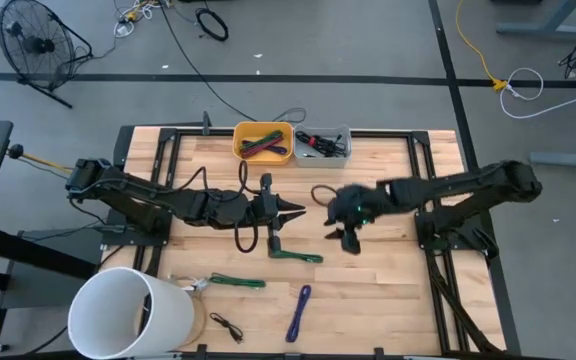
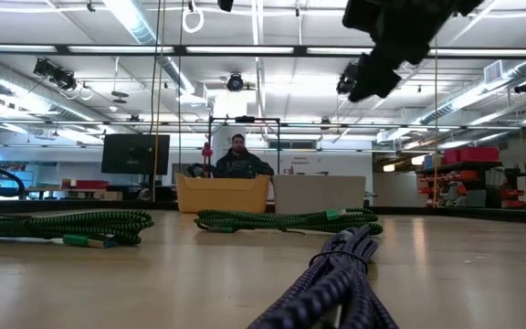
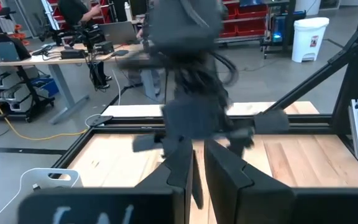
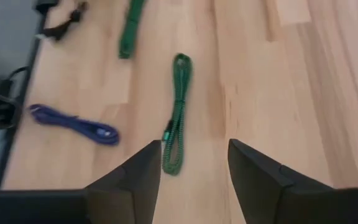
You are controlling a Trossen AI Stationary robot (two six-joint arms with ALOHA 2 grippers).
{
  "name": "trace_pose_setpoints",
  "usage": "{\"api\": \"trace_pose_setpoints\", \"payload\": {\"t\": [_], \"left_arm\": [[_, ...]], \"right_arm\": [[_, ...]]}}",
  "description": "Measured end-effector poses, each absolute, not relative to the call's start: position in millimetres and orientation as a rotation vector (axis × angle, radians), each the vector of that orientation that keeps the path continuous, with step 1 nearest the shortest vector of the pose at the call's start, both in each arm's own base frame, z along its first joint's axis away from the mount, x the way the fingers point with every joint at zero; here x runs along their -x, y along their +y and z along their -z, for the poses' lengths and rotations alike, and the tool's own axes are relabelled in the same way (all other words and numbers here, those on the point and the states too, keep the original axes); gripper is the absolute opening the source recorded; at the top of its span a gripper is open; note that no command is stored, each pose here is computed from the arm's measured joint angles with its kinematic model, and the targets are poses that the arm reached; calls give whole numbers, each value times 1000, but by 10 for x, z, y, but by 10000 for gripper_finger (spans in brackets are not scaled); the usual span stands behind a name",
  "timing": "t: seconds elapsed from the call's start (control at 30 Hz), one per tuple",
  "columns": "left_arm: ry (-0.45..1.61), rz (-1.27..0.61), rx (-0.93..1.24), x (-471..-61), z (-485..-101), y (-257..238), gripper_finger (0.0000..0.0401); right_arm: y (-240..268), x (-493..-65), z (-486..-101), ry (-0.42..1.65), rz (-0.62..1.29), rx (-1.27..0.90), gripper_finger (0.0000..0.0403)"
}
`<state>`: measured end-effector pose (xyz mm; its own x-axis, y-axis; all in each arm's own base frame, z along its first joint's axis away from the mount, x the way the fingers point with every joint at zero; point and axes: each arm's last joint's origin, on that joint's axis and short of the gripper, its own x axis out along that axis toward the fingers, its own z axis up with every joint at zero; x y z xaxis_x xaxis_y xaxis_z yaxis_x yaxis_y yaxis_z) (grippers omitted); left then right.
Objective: Pick & Place USB Port
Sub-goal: Put the green black charger cable into the yellow bin
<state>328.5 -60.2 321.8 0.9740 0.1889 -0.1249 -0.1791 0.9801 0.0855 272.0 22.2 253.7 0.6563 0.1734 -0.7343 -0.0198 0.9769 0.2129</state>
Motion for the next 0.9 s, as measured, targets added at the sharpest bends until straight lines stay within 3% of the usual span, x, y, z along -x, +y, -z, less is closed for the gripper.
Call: {"api": "trace_pose_setpoints", "payload": {"t": [0.43, 0.9], "left_arm": [[130, -186, -73, -3285, -3221, -601, 46], [127, -186, -72, -3285, -3225, -602, 46]], "right_arm": [[592, -2593, -1803, 695, 5, -221, 185], [754, -2871, -1319, 765, -30, -197, 185]]}}
